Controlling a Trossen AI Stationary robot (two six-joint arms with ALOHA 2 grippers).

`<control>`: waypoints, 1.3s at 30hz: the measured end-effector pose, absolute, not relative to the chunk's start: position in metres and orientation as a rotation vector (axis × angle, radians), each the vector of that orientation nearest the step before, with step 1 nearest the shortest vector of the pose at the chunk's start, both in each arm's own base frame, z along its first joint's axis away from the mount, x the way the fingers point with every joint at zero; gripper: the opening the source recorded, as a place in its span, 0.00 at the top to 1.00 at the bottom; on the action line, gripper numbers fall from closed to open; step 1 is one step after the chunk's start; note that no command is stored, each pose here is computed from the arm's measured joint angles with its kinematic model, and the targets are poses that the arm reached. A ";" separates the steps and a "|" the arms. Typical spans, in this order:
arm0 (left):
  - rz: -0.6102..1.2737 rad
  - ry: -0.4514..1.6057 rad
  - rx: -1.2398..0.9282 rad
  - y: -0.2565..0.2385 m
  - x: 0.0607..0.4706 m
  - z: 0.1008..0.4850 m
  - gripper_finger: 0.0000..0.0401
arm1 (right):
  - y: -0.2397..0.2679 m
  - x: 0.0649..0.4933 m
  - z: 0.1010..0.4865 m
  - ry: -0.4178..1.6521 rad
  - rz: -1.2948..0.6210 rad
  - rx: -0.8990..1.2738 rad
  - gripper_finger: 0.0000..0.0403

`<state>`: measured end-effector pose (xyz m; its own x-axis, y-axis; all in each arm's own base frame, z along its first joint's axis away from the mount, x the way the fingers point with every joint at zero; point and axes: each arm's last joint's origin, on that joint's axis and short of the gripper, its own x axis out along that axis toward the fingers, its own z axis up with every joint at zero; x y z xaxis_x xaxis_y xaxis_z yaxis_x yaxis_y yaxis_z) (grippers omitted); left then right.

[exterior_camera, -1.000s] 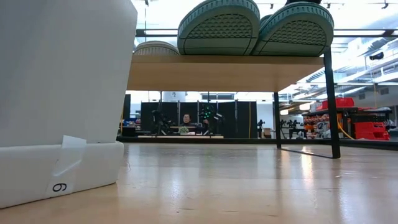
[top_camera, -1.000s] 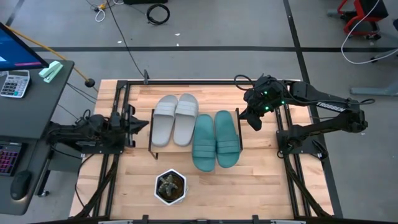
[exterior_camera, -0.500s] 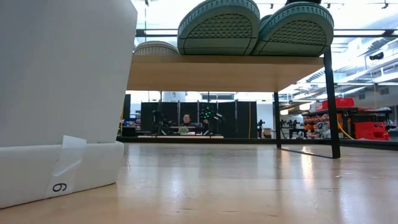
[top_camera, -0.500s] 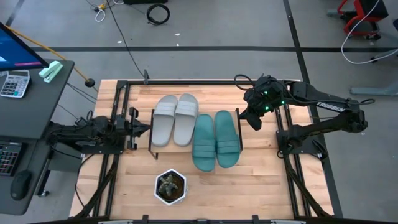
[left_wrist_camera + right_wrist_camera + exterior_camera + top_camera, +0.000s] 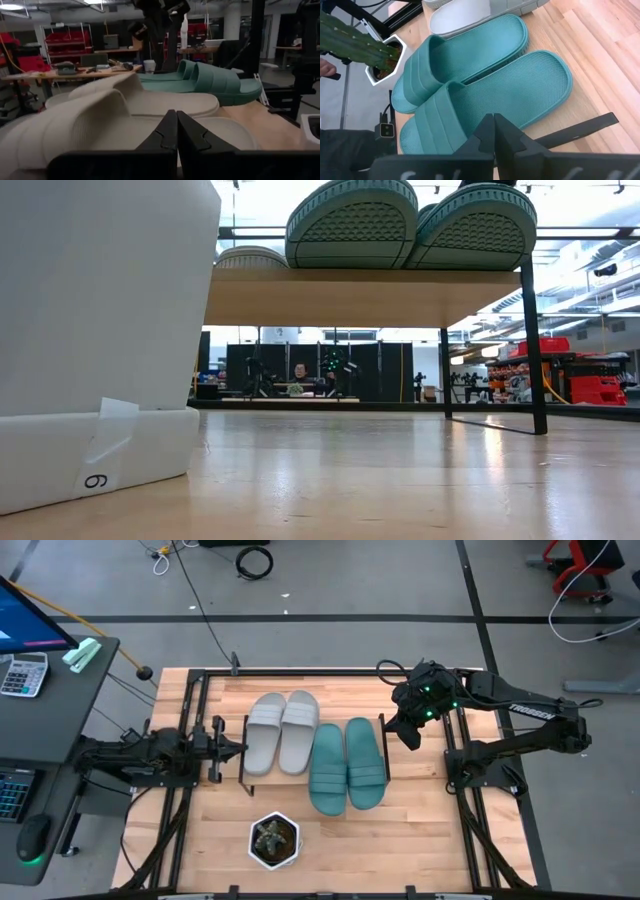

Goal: Pick and place slides into the shelf
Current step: Return to Home Position

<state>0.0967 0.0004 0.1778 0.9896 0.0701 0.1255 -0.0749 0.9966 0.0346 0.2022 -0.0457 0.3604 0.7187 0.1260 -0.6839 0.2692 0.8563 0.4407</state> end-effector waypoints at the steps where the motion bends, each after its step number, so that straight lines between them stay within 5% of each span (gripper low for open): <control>1: 0.075 -0.119 0.030 0.001 0.097 0.177 0.99 | -0.046 0.202 0.360 0.775 -0.084 0.550 1.00; 24: 0.085 -0.089 -0.091 0.001 0.097 0.174 0.94 | -0.041 0.195 0.363 0.779 -0.076 0.509 1.00; 39: 0.084 -0.090 -0.099 0.001 0.097 0.174 0.96 | -0.014 0.138 0.352 0.621 -0.044 0.311 1.00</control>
<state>0.0971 0.0010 0.1737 0.9924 0.0885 0.0850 -0.0797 0.9916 -0.1019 0.1376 -0.0138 0.3519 0.8136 0.0527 -0.5790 0.1330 0.9526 0.2736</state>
